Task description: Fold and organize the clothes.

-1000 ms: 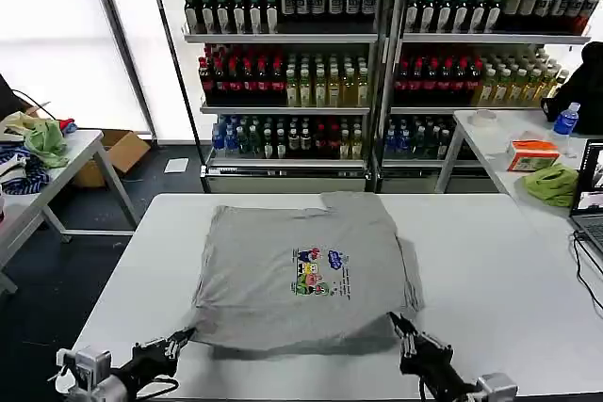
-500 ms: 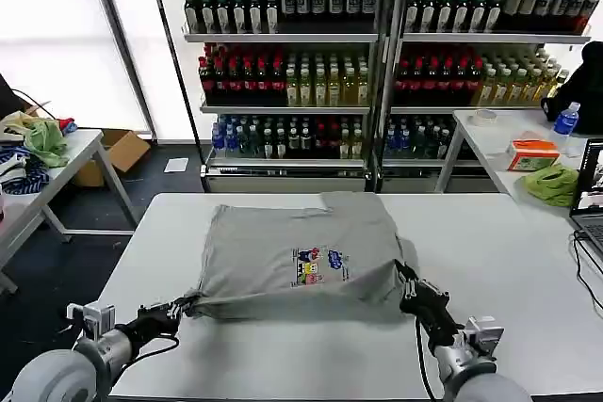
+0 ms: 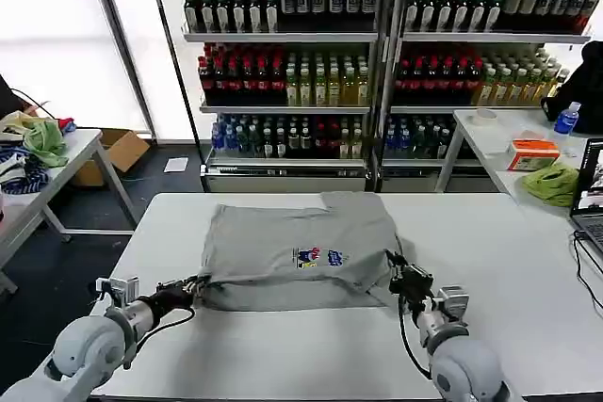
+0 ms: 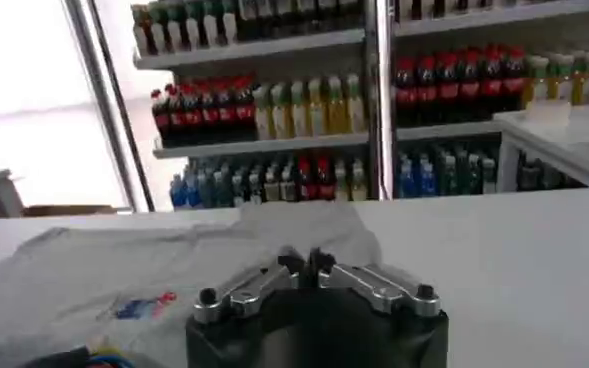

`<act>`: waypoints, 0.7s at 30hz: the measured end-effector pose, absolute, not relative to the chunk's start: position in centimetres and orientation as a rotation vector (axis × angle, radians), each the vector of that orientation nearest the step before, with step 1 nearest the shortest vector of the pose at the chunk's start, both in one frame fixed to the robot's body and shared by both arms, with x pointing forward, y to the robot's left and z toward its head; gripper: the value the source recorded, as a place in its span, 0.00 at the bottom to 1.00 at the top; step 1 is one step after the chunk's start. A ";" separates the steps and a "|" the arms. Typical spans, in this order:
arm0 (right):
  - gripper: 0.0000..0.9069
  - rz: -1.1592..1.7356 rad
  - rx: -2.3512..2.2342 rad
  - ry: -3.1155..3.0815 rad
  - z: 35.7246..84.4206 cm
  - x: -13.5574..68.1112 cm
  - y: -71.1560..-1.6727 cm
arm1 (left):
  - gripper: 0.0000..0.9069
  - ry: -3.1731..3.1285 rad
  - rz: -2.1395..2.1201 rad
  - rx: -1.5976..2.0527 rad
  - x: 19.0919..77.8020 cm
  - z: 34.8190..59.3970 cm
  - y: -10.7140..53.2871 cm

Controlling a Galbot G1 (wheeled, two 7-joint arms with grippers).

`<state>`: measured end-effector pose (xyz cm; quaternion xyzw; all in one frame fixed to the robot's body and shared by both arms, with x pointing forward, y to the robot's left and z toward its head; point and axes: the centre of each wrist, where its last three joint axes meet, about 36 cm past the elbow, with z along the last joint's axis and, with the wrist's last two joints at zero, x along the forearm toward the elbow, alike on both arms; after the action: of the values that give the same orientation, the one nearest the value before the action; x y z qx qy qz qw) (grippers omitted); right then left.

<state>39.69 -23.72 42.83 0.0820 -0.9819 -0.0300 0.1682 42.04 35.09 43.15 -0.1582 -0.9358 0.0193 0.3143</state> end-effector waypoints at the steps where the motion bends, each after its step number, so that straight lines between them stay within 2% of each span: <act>1: 1.00 -0.084 0.236 -2.791 42.8 39.8 -23.8 | 1.00 -2.467 0.047 -0.412 42.2 43.1 35.2; 11: 1.00 -0.089 0.260 -2.802 44.0 39.3 -24.4 | 1.00 -2.503 0.015 -0.348 42.7 43.8 36.3; 21: 1.00 -0.074 0.269 -2.818 45.4 36.1 -24.9 | 1.00 -2.577 0.020 -0.304 39.8 45.6 36.2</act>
<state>36.05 -24.92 45.39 0.0939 -0.9832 -0.0257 0.1543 39.84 36.17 45.58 -0.1130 -0.9562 0.0075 0.2698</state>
